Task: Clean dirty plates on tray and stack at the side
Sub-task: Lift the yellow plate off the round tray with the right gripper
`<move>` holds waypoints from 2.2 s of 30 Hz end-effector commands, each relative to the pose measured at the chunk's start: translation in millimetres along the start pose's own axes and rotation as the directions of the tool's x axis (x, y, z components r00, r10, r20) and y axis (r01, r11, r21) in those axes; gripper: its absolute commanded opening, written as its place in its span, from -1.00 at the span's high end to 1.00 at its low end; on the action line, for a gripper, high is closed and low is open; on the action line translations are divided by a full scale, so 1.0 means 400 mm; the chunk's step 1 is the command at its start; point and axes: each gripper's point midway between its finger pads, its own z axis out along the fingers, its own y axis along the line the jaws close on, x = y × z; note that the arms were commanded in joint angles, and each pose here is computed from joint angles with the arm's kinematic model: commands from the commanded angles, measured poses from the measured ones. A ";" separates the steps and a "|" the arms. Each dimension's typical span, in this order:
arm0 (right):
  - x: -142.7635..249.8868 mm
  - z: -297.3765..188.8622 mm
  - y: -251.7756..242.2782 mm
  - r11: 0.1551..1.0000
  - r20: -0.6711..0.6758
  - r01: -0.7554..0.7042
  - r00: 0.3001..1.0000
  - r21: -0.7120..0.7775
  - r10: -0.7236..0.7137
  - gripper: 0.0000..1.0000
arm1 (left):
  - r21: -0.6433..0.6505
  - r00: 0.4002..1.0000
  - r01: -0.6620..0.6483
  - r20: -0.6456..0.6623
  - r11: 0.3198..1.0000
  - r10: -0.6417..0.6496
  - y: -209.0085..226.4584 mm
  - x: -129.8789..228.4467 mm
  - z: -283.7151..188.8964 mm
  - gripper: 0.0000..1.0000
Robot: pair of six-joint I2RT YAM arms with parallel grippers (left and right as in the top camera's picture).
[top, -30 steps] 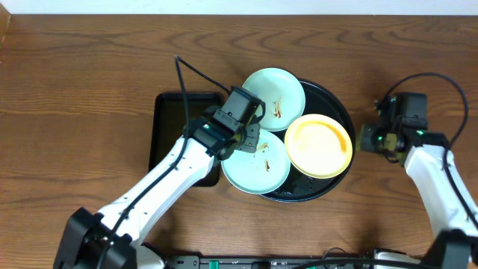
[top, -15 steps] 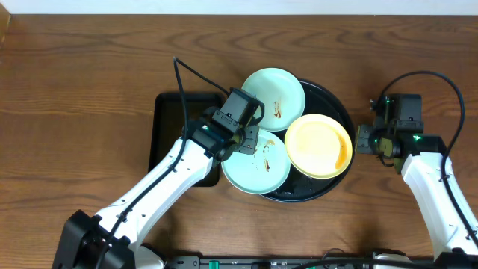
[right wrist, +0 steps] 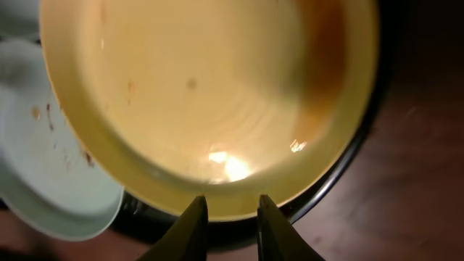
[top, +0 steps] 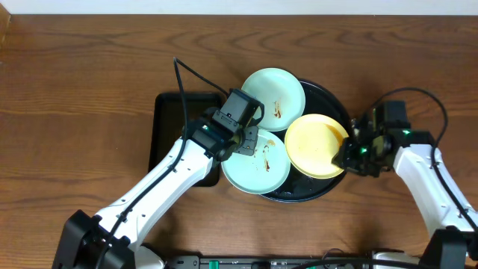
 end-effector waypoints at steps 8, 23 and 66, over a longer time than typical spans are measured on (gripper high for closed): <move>0.106 0.075 0.000 0.952 -0.081 -0.286 0.952 0.109 0.295 0.38 | -0.001 1.000 0.005 0.010 1.000 -0.005 0.003 -0.005 -0.008 0.85; 0.107 0.167 -0.034 0.877 0.019 -0.477 0.879 0.057 0.477 0.49 | -0.001 1.000 0.005 0.009 1.000 -0.005 0.003 -0.005 -0.008 0.85; -0.189 -0.135 -0.061 0.911 0.409 -0.030 0.899 0.411 -0.155 0.97 | -0.003 1.000 0.009 0.002 1.000 -0.009 0.005 -0.001 -0.008 0.84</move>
